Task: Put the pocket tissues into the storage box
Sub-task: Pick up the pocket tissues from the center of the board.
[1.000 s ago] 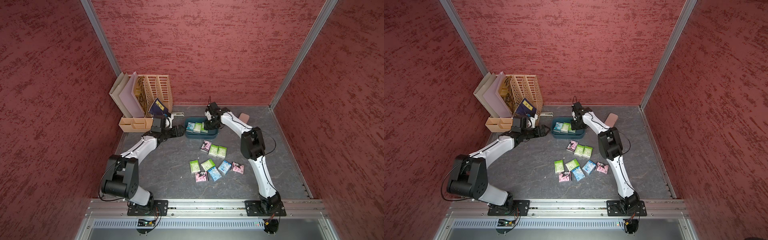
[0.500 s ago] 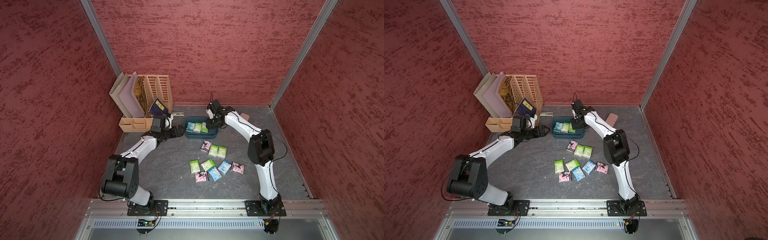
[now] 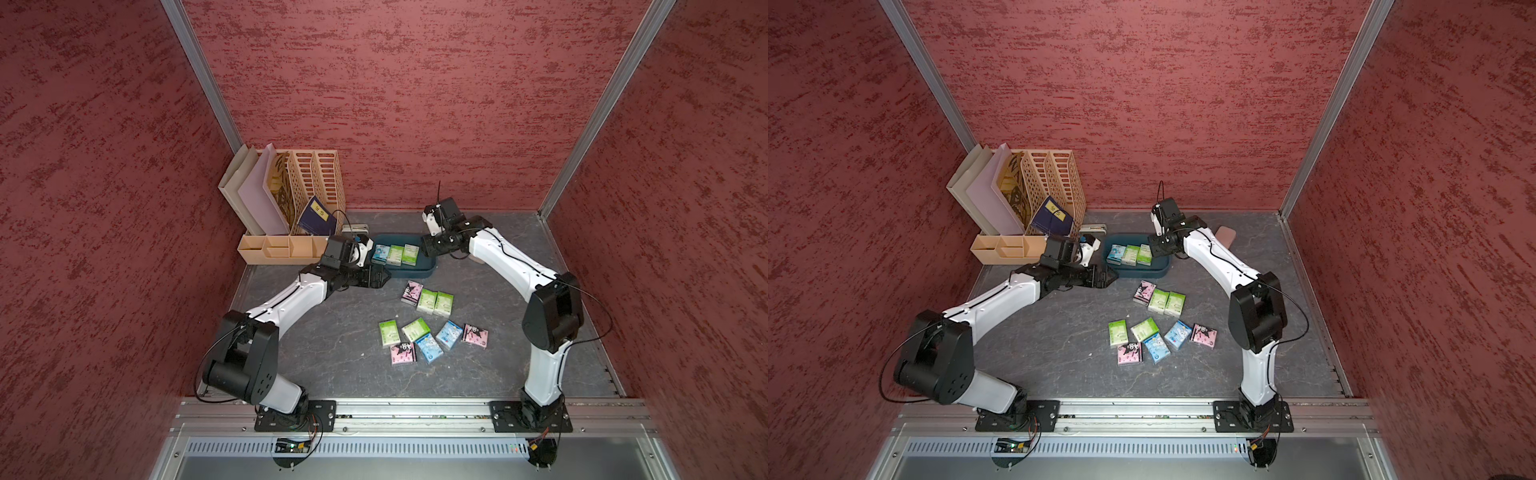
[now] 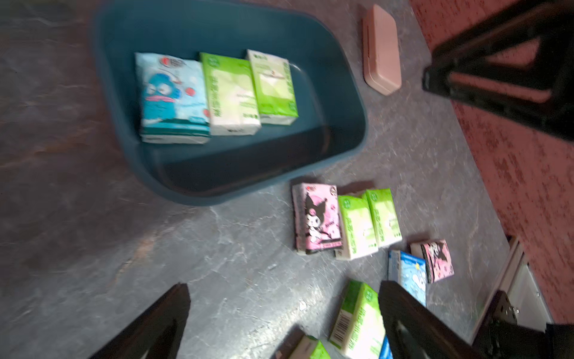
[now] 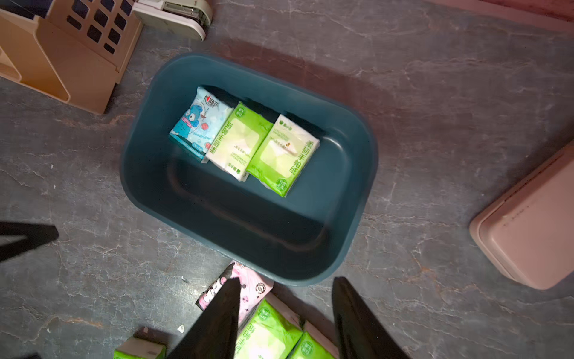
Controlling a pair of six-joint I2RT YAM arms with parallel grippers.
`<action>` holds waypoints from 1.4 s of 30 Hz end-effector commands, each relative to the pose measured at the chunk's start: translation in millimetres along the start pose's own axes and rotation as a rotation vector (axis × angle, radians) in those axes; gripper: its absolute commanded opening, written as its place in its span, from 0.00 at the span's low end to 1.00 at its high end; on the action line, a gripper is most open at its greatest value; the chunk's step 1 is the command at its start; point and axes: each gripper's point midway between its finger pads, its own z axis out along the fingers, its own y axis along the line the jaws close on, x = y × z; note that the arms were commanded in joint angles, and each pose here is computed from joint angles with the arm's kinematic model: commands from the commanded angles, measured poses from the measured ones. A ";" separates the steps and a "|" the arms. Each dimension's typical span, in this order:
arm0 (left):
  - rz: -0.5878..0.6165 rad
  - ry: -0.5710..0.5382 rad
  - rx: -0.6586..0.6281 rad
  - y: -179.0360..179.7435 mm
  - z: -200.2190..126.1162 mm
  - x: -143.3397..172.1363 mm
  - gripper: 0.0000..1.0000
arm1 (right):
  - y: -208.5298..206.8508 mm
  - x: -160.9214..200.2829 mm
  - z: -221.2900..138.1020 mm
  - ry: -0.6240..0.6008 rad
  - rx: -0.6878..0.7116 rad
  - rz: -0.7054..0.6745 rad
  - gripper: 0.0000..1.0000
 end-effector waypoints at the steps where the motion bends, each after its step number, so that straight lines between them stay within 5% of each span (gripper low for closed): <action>1: 0.047 -0.004 -0.005 -14.3 -2.3 0.9 0.99 | 1.6 -16.3 -8.5 -0.057 -0.027 0.030 0.52; 28: -0.001 0.176 0.021 -20.0 107.6 27.1 0.84 | -30.0 -7.9 -29.7 -0.031 -0.023 0.061 0.52; 42: -0.022 0.246 0.036 -19.8 124.9 40.6 0.55 | -43.5 -1.5 -33.2 -0.021 -0.020 0.080 0.52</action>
